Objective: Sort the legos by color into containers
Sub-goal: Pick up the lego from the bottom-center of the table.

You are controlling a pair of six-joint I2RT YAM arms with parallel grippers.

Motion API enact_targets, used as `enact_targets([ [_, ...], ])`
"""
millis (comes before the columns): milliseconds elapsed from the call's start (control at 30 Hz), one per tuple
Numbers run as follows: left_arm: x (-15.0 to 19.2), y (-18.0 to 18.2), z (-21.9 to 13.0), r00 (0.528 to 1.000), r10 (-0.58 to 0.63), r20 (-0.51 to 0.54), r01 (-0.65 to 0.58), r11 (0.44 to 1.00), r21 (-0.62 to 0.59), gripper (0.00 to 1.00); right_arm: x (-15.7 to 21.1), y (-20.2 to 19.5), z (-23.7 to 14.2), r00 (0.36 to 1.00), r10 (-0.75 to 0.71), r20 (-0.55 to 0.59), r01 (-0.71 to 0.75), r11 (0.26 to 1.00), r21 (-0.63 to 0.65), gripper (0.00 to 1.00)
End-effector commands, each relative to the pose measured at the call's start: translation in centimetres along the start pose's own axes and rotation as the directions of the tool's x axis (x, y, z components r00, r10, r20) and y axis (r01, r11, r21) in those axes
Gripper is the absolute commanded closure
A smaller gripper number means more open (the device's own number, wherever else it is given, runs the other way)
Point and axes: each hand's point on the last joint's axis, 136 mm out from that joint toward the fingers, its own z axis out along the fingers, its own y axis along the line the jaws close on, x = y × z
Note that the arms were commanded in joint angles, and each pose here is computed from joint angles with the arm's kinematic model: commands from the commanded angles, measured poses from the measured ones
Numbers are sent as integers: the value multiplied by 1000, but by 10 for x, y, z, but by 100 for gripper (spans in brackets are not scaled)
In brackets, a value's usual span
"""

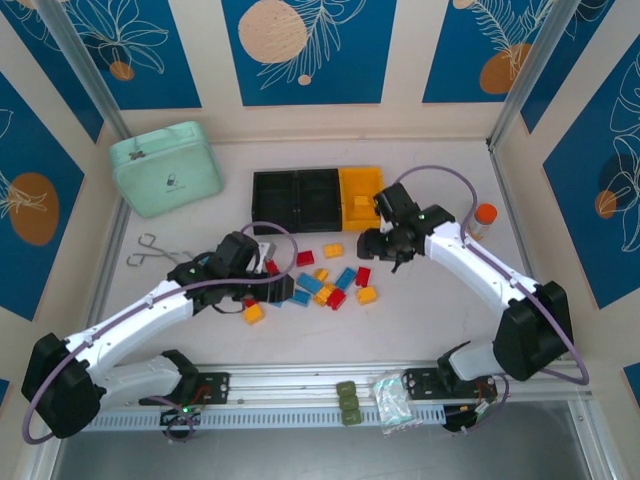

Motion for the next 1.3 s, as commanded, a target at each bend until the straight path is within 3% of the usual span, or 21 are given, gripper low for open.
enact_targets([
  [0,13,-22,4,997,70,-32,-67,992,103,25,23,5,14,997,-71,-36,70,997,-38,37],
  [433,26,-23,22,995,88,-56,-84,994,64,25,72,0,75,974,-117,-196,127,991,37,34],
  [700,29,-19,22,997,68,-47,-66,996,59,25,80,0,87,962,-130,-240,153,985,82,42],
  [767,29,-19,23,997,66,-46,-63,996,57,25,81,1,86,962,-130,-242,154,985,83,45],
  [933,28,-19,25,997,64,-50,-61,997,56,25,79,1,75,960,-145,-238,171,981,92,69],
  [1100,23,-23,27,997,61,-46,-58,996,61,25,69,8,43,969,-148,-197,163,984,65,69],
  [1267,6,-29,25,999,42,13,-43,997,57,25,35,19,9,986,-127,-109,129,992,11,69],
])
